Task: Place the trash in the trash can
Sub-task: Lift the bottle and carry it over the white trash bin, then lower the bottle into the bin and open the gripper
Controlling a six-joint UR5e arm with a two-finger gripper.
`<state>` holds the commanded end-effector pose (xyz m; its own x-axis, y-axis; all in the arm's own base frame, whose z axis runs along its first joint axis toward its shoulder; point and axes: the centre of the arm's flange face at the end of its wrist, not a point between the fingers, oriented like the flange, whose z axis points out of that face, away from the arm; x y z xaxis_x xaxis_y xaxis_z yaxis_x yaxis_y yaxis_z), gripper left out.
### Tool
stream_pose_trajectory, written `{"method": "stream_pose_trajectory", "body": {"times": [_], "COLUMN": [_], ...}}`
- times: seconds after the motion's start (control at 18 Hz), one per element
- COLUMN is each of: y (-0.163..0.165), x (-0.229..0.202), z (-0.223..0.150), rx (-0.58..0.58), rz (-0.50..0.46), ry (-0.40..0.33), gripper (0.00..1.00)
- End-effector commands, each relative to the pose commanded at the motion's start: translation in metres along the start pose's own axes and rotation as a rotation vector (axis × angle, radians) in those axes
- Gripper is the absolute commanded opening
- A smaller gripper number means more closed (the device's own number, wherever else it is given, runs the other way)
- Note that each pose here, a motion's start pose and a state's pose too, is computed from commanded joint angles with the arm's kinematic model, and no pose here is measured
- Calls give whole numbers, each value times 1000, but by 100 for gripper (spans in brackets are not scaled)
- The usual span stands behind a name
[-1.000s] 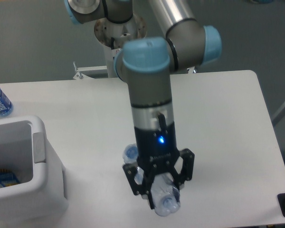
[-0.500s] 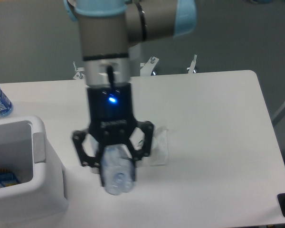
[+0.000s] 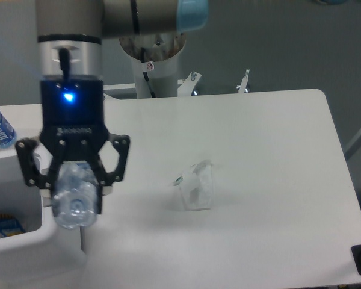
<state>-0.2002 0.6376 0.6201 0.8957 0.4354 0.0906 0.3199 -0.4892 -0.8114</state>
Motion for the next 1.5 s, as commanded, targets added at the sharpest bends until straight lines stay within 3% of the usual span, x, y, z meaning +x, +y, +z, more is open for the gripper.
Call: {"method": "stream_pose_trajectory", "body": {"times": [0.28,0.56,1.0,1.5], "y": [13,15,24,38], "x": [42,51,59,71], "z": [5,13,33,59], "rx": [-21,-32,-60,-97], "rz": [35,39,48,56], "ry": [53,111,122,136], "gripper": [58,59,64,64]}}
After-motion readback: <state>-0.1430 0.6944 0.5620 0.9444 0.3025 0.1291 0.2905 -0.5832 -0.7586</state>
